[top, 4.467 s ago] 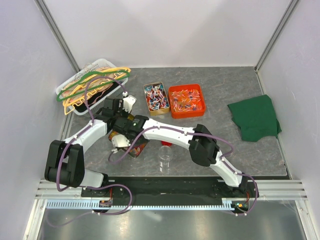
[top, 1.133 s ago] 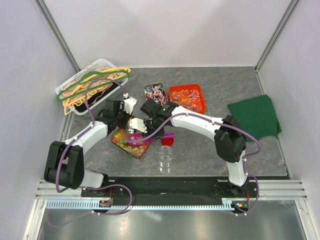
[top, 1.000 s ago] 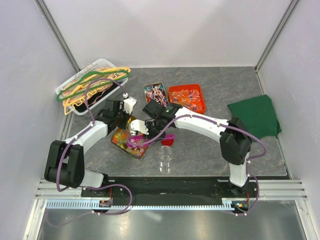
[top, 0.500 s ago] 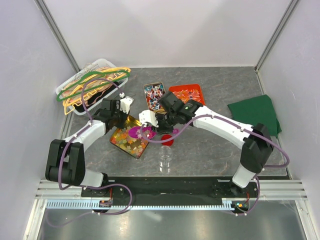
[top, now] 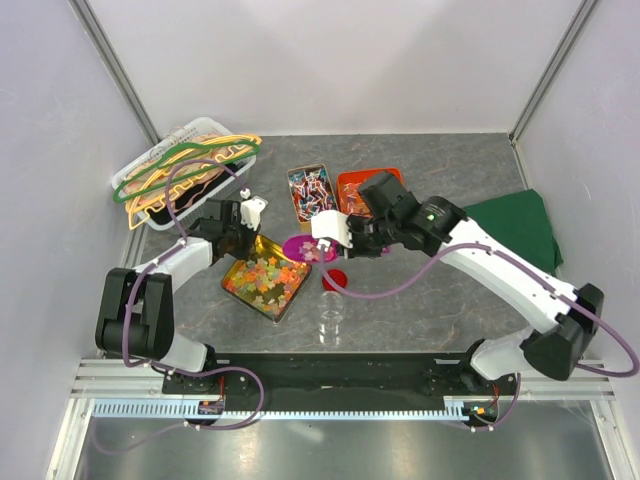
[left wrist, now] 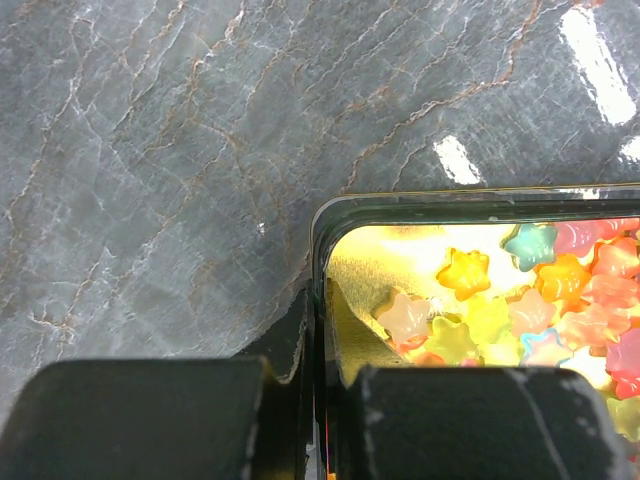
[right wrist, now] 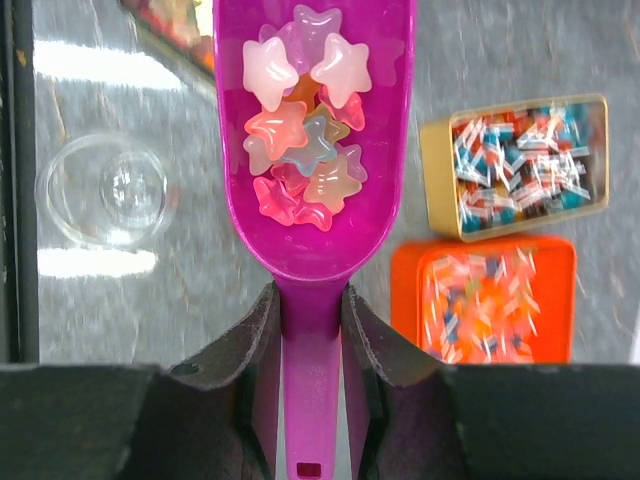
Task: Pack the candies
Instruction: Place the fake candies in the packing bottle.
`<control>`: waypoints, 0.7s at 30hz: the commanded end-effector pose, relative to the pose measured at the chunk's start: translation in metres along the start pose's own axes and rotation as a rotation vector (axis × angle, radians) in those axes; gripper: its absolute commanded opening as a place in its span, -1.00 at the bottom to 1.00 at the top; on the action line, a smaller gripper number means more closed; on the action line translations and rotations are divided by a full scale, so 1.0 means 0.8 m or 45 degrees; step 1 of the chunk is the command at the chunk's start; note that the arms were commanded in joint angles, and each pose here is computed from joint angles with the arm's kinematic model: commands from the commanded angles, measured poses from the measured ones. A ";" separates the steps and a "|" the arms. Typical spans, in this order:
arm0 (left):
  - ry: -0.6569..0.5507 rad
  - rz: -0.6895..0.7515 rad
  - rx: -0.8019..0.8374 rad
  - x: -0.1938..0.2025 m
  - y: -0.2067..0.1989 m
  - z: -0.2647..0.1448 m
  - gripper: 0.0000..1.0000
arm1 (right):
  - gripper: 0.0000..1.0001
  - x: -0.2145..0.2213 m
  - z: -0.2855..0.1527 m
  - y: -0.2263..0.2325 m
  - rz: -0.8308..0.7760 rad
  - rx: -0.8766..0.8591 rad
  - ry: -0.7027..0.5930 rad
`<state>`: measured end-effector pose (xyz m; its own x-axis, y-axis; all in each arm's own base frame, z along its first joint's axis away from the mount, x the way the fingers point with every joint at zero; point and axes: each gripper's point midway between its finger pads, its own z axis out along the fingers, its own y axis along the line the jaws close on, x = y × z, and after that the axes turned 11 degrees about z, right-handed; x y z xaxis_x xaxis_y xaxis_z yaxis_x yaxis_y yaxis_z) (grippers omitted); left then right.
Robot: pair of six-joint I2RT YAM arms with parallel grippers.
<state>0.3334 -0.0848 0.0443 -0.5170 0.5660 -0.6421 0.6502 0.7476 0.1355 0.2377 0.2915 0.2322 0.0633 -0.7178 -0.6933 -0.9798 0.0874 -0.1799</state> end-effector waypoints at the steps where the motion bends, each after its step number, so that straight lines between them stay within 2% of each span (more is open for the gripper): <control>1: -0.103 -0.023 0.029 -0.028 0.002 -0.002 -0.74 | -1.00 0.042 -0.042 0.012 -0.037 0.070 0.170; 5: -0.095 -0.031 0.033 -0.025 0.004 -0.001 -0.66 | -1.00 0.067 -0.065 0.033 -0.030 0.048 0.258; 16: -0.034 -0.061 0.019 -0.008 0.014 0.008 -0.15 | -1.00 0.103 -0.081 0.054 -0.080 0.073 0.382; 21: -0.016 -0.077 0.006 -0.003 0.020 0.011 -0.10 | -1.00 0.112 -0.086 0.050 -0.131 0.119 0.439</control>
<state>0.3344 -0.0779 0.0307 -0.5590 0.5411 -0.6283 0.6408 0.7628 0.0868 0.1870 0.1917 0.2033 0.0429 -0.9055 -0.4222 -0.9694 0.0646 -0.2369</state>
